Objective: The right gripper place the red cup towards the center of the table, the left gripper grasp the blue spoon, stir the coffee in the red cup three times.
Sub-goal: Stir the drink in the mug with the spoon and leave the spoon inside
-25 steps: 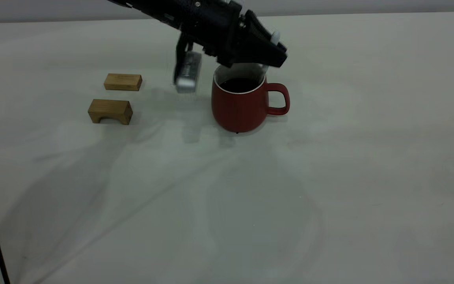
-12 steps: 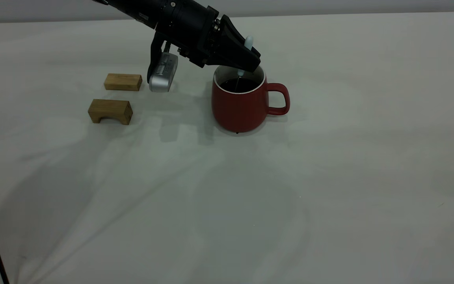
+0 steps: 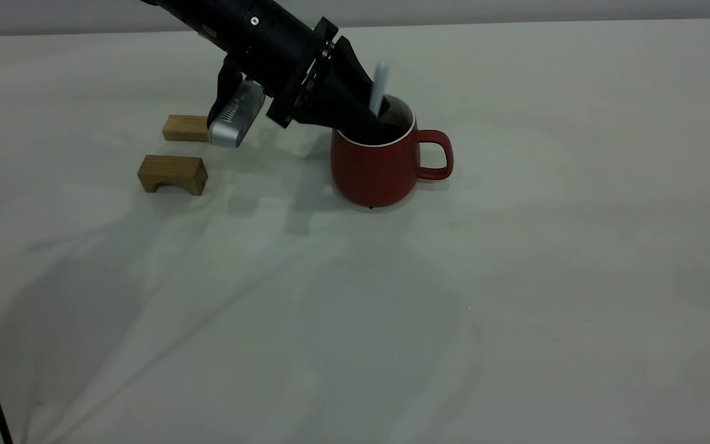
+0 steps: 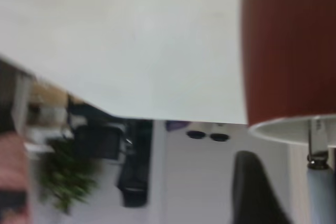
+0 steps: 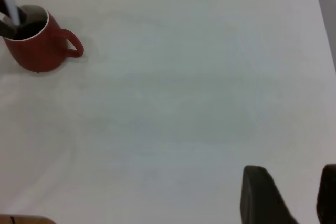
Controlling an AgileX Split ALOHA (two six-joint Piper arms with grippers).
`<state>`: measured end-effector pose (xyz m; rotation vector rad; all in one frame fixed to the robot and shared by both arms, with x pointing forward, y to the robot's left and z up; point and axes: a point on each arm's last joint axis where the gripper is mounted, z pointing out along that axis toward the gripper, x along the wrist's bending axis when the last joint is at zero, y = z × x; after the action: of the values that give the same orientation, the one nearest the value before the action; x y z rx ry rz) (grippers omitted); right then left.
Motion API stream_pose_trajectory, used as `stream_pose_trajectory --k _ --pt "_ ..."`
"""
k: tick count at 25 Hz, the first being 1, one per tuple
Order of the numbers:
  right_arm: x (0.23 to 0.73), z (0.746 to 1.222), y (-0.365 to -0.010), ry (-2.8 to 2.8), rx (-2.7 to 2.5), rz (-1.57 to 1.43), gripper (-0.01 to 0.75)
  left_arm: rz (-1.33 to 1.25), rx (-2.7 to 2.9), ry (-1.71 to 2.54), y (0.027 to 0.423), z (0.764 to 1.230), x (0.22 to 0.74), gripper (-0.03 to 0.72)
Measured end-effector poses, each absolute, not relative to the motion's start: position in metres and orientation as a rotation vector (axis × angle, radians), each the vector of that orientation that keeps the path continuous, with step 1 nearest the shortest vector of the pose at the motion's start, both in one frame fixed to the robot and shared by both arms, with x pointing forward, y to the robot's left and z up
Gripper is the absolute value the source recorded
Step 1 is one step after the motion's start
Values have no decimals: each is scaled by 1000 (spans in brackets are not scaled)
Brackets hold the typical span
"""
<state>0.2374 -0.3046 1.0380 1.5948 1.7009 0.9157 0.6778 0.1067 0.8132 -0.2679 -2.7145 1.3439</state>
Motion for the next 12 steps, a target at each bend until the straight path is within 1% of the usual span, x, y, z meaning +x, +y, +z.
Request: stream_pose_trajectory --k 2,4,6,9,12 --pt "237 1038 -305 1701 1595 916 304 1368 -421 -2746 107 814 679 528" --pt "237 1038 -305 1701 1595 916 304 1389 -601 -2768 107 819 679 572" --pt "237 1038 -305 1701 1595 916 304 1414 -755 -2787 106 830 681 585" --pt "237 1038 -305 1701 1595 916 304 1444 -959 -2819 106 858 684 585" --pt "237 1038 -305 1701 1595 916 304 1393 -1113 -2848 108 881 684 585"
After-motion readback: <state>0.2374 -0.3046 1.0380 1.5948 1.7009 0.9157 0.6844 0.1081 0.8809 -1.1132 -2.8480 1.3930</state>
